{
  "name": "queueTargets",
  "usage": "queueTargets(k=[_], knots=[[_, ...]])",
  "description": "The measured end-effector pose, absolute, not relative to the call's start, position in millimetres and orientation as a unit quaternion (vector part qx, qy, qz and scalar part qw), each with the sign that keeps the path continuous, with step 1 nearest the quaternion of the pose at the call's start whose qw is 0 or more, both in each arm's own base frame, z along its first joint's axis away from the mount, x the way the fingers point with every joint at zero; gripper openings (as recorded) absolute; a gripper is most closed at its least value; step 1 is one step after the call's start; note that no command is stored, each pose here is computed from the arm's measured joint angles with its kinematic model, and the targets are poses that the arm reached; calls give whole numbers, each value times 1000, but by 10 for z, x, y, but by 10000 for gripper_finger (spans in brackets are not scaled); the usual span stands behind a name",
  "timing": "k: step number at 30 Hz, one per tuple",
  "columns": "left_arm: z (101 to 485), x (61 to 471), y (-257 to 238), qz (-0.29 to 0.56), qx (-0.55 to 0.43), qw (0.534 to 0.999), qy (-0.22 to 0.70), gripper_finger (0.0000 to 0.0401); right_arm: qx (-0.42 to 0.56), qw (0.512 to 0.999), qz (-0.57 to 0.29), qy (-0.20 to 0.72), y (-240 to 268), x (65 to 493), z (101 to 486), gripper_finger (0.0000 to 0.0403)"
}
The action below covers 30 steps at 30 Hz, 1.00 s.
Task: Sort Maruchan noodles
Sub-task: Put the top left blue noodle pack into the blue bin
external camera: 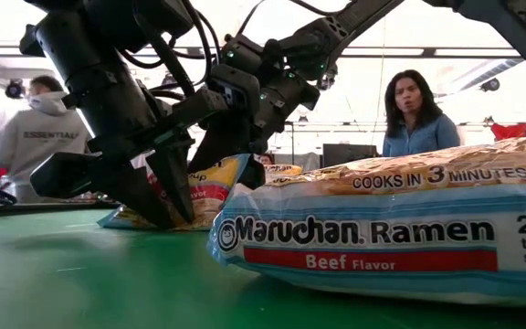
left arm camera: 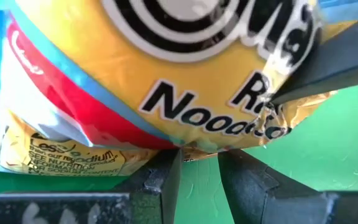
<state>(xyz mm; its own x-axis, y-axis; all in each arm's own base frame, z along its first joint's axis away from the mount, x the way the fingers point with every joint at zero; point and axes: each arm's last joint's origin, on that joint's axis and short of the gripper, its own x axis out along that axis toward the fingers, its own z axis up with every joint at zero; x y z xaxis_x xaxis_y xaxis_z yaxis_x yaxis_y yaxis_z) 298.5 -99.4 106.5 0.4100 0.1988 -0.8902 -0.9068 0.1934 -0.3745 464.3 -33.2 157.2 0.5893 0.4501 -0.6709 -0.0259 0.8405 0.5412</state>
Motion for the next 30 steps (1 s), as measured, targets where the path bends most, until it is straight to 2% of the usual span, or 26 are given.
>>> queueTargets(k=[12,23,30], knots=[[1109,2981,-999,399,-474,706,344,97,246,858,139,429,-358,4650,1588,119],[1434,2850,-1162,385,-445,767,255,97,251,853,121,442,-542,4598,1567,111],[1545,2822,-1211,371,-452,776,237,97,255,851,129,441,-567,4580,1593,110]])
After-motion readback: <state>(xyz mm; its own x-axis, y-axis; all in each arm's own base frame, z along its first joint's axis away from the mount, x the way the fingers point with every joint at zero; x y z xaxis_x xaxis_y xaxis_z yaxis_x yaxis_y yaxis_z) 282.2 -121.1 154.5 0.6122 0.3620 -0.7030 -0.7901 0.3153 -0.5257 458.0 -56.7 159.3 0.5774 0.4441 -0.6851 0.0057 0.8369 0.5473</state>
